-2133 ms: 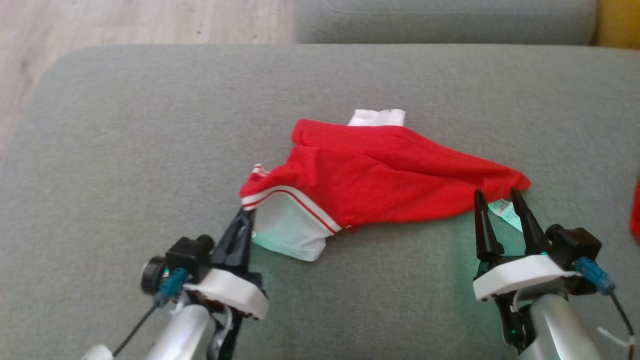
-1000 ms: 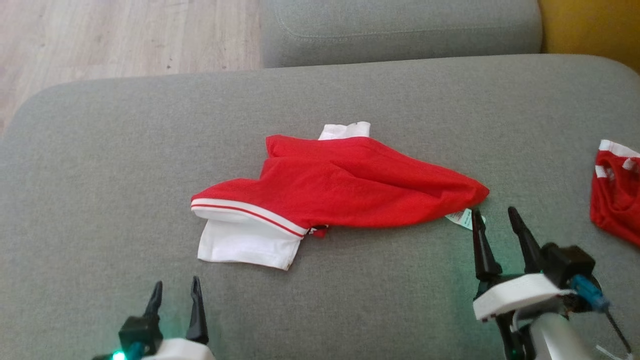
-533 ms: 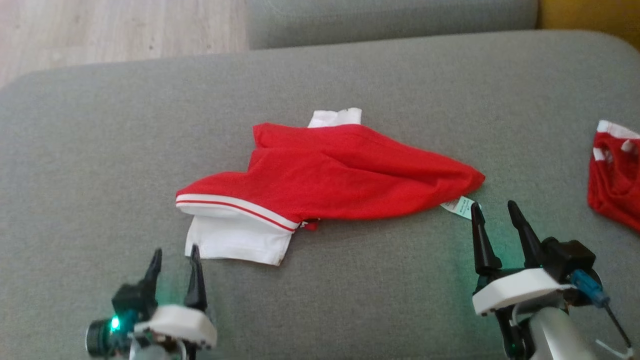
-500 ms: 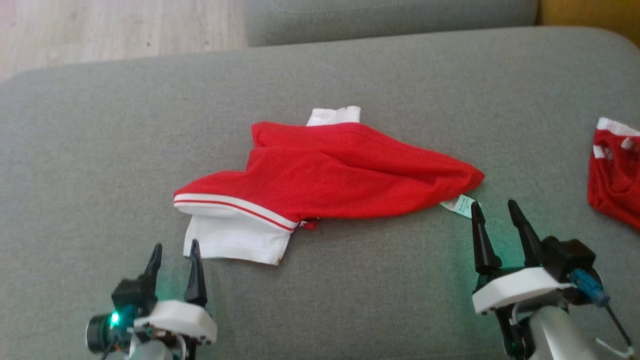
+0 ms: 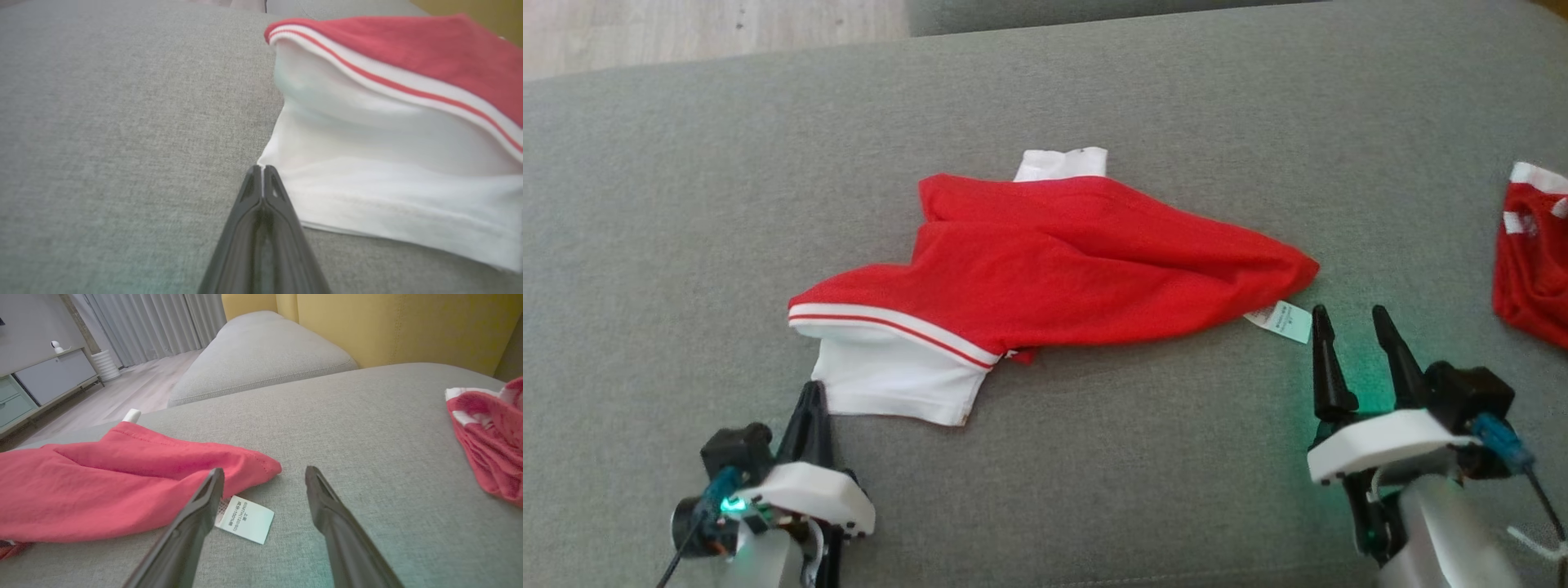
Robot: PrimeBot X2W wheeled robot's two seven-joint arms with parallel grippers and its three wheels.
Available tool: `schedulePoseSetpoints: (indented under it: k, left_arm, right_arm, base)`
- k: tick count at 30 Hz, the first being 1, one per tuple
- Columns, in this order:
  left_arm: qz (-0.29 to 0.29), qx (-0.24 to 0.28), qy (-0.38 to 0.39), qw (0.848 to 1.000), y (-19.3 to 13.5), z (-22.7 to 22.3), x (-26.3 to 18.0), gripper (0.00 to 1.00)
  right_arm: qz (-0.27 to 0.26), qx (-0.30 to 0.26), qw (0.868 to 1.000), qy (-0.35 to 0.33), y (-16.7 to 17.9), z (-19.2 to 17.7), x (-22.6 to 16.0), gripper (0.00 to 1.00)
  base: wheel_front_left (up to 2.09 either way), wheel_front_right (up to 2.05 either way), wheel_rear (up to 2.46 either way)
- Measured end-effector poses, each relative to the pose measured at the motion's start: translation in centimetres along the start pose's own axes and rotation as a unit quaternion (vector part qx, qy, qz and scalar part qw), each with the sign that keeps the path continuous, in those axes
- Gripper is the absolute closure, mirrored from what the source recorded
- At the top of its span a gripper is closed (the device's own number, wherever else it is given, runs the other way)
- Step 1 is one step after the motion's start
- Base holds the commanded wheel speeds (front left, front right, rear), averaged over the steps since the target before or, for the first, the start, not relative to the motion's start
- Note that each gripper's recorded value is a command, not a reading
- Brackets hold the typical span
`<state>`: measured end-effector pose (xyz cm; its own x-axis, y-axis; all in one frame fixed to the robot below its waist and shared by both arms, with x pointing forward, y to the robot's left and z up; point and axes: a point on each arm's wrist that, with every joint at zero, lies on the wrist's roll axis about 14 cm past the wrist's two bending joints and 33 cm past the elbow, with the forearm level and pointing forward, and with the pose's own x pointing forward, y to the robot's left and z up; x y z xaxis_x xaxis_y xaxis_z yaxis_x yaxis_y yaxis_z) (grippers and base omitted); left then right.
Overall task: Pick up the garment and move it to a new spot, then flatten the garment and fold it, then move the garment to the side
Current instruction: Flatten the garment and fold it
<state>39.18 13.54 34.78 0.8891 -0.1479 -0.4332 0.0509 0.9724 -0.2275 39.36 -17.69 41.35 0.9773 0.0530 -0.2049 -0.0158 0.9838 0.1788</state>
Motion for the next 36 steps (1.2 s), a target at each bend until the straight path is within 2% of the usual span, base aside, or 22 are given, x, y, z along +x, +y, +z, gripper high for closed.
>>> schedulePoseSetpoints:
  k: [8,16,24,25,26,27,28,32,36]
  left_arm:
    - [-0.008,-0.01,-0.007,1.0,-0.2,0.2,-0.6,1.0]
    - [-0.002,-0.009,-0.01,1.0,0.3,0.2,-1.2,1.0]
    - [0.002,-0.01,-0.007,1.0,0.6,-0.3,-1.1,1.0]
    - [0.002,-0.011,-0.007,1.0,0.6,-0.3,-1.1,1.0]
    - [0.002,-0.01,-0.006,1.0,0.6,-0.3,-1.1,1.0]
    - [0.002,-0.009,-0.006,1.0,0.6,-0.3,-1.1,1.0]
    - [0.002,-0.009,-0.006,1.0,0.6,-0.3,-1.1,1.0]
    - [-0.002,-0.01,-0.019,1.0,0.3,0.6,-1.0,1.0]
    - [-0.01,-0.012,-0.073,0.997,-0.4,4.2,-1.0,1.0]
  right_arm:
    - [0.013,-0.012,1.0,-0.003,0.9,1.2,3.8,0.0]
    - [-0.011,-0.023,0.996,0.083,-0.4,-3.7,4.1,0.0]
    - [-0.014,-0.014,0.995,0.099,-0.3,-4.3,5.4,0.0]
    - [-0.013,-0.013,0.995,0.1,-0.2,-4.3,5.6,0.29]
    - [-0.012,-0.01,0.995,0.099,-0.1,-4.2,5.8,0.82]
    - [-0.009,-0.009,0.995,0.097,0.1,-4.0,6.0,0.82]
    - [-0.006,-0.007,0.995,0.095,0.3,-4.0,6.1,1.0]
    - [-0.001,0.011,0.998,0.065,0.9,-2.4,6.6,1.0]
    - [0.012,0.038,0.999,-0.003,1.9,1.8,6.9,1.0]
  base:
    - [0.0,0.0,0.0]
    - [0.0,0.0,0.0]
    - [0.0,0.0,0.0]
    - [0.0,0.0,0.0]
    - [0.0,0.0,0.0]
    - [0.0,0.0,0.0]
    - [0.0,0.0,0.0]
    - [0.0,0.0,0.0]
    - [0.0,0.0,0.0]
